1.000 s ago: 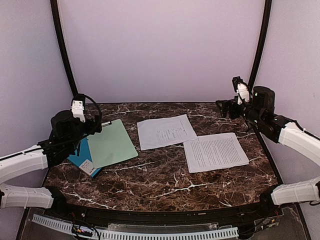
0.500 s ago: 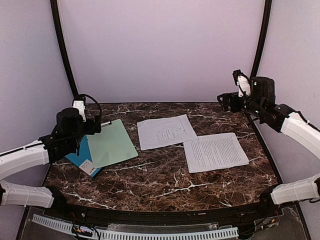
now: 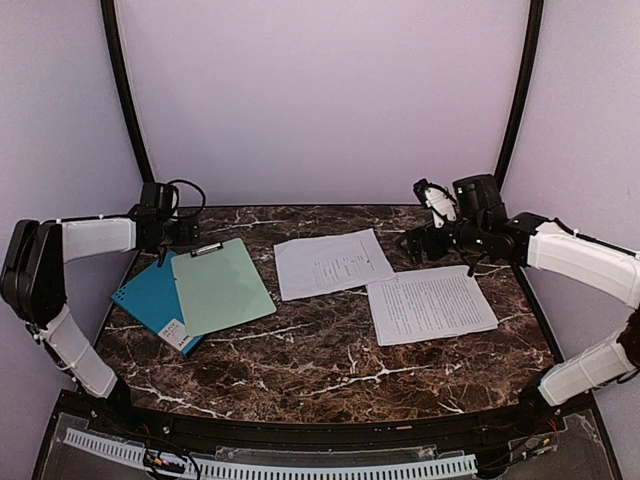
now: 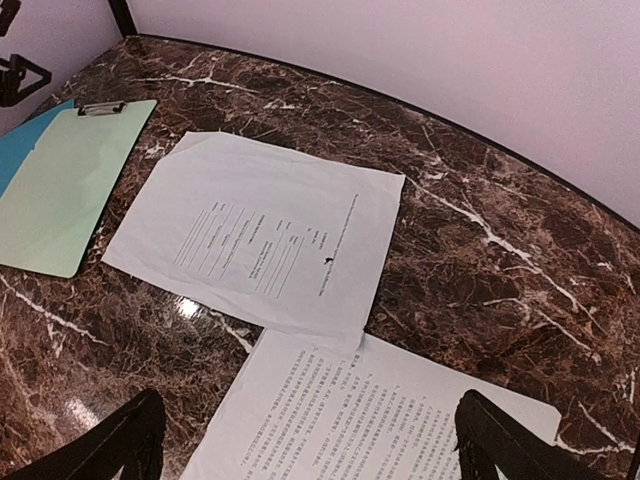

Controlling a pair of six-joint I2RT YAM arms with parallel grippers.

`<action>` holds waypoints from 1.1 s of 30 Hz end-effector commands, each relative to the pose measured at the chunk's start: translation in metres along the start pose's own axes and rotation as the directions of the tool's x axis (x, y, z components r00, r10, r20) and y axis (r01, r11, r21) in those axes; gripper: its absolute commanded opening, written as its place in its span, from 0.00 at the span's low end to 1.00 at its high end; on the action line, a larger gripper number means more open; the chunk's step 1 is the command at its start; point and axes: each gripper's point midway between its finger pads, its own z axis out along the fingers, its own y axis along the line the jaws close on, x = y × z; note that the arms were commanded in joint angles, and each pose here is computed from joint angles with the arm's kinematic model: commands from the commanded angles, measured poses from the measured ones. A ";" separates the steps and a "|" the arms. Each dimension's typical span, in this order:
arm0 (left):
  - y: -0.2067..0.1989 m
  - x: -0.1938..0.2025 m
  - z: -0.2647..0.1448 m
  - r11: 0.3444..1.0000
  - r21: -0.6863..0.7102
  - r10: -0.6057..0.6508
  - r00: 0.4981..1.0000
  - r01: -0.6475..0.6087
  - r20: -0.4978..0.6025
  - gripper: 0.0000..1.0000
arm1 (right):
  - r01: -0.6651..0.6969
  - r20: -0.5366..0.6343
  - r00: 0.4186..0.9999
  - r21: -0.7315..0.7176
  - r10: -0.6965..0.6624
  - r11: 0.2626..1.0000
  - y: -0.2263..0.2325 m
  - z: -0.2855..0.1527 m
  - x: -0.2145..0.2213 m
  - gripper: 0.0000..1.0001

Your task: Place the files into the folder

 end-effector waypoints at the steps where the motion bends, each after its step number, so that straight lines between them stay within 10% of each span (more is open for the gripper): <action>1: -0.025 0.001 0.038 0.980 0.116 0.178 0.976 -0.164 -0.127 0.94 | 0.007 -0.036 0.999 -0.063 -0.009 0.998 0.018 0.012 0.017 0.99; 16: -0.054 0.041 0.127 0.851 0.371 0.494 0.807 -0.371 -0.325 0.95 | -0.005 -0.126 0.992 -0.114 -0.010 0.993 0.034 0.029 0.056 0.99; 33: -0.054 0.098 0.104 0.849 0.485 0.470 0.720 -0.210 -0.511 0.57 | -0.010 -0.172 0.985 -0.138 -0.014 0.990 0.049 0.042 0.066 0.99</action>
